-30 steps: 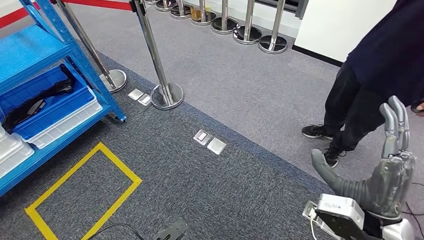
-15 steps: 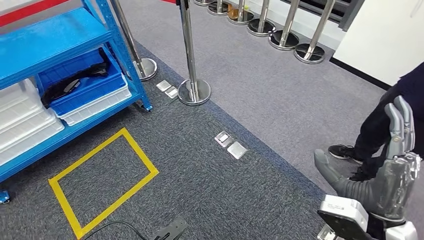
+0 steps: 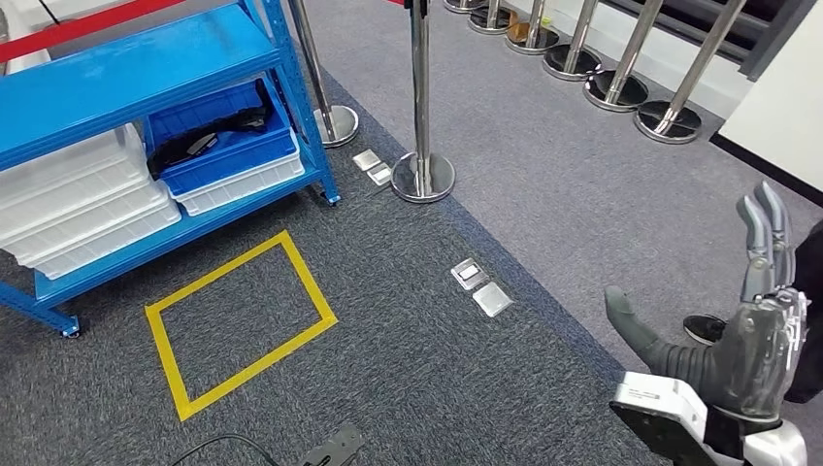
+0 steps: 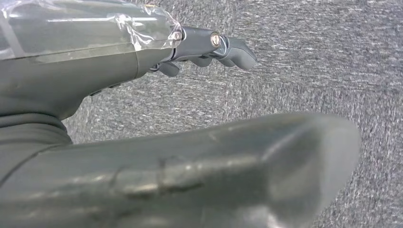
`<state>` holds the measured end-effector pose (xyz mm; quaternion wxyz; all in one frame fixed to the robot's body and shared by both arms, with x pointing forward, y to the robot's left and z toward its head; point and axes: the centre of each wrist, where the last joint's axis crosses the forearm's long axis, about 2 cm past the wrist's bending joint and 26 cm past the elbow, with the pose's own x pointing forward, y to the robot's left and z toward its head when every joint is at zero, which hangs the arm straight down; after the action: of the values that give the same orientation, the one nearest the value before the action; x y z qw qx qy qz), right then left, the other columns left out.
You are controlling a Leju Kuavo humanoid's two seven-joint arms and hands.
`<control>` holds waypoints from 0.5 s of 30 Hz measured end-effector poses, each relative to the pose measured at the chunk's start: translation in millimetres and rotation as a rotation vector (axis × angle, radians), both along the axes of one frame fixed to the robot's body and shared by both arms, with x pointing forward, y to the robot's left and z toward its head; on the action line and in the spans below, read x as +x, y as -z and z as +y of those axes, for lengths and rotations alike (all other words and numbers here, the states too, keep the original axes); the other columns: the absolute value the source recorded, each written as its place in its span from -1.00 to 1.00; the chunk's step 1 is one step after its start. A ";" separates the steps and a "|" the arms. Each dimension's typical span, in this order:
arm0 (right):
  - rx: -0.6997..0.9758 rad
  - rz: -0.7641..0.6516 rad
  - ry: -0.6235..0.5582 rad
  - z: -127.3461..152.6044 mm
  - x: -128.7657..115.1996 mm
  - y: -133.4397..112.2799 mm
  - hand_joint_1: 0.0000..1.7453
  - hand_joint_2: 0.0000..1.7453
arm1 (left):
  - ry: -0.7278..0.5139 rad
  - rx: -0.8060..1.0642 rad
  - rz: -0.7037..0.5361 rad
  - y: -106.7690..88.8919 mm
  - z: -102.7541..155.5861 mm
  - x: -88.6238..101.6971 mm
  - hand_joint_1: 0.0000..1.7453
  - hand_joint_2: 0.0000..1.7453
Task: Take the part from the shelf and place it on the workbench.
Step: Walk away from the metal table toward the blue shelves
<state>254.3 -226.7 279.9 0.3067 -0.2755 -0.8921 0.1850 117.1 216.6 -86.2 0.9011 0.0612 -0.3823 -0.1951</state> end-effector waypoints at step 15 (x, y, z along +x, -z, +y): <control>-0.004 0.009 0.004 -0.2 -2.5 3.6 -1.00 1.00 | -0.006 0.003 -0.002 -0.9 -1.1 2.8 -1.00 -1.00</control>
<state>251.8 -226.9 276.3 0.3106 -0.2768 -0.8898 0.1874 119.9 215.5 -85.3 0.9013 0.0640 -0.3827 -0.1928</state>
